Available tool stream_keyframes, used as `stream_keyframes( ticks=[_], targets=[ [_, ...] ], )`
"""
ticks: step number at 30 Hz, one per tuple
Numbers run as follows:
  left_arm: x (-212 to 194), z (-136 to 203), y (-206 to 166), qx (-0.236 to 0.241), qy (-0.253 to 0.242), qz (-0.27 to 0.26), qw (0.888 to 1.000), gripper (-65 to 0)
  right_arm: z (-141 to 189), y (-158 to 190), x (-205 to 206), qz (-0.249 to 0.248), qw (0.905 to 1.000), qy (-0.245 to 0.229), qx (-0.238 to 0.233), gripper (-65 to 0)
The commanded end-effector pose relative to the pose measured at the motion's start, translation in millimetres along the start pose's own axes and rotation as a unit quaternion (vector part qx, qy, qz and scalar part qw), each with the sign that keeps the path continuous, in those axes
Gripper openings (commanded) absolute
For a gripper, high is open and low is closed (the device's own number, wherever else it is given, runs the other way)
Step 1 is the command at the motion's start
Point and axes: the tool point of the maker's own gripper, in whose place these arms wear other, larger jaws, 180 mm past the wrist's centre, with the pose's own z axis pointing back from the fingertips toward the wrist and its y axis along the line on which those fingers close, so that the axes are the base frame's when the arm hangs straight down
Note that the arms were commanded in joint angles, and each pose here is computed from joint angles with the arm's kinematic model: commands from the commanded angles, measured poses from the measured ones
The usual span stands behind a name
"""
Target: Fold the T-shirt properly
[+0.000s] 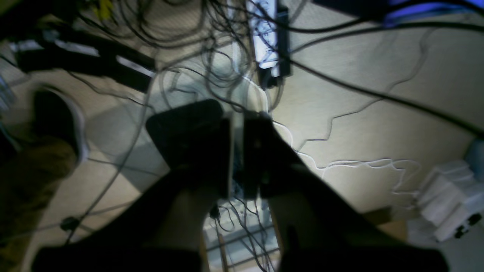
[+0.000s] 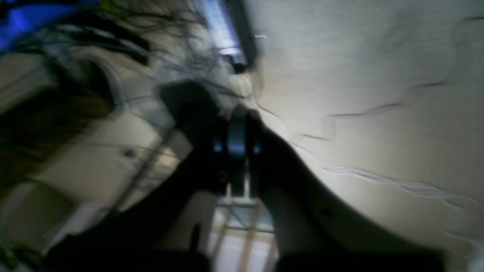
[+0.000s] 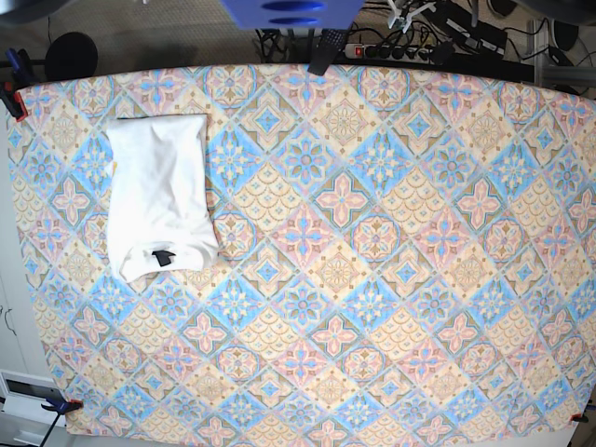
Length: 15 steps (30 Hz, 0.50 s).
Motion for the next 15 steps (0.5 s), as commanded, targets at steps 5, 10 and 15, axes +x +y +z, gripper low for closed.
stream_keyframes(
  ticks=[5, 10, 15],
  targets=[
    [-2.8, -17.5, -7.4, -0.003, -0.014, -0.016, 1.0, -61.9, -14.3, 22.2, 16.8, -0.024, 0.9987, -0.034, 0.029, -65.0],
    [5.9, -23.1, -18.2, -0.008, -0.034, -0.019, 0.999, -61.9, -18.4, 11.9, 30.0, -0.026, 0.9988, -0.042, -0.005, -65.0],
    [15.1, -24.8, -18.9, -0.008, -0.041, -0.014, 0.999, -61.6, -16.1, 5.4, 42.4, -0.021, 0.9985, -0.05, -0.012, -65.0]
  ],
)
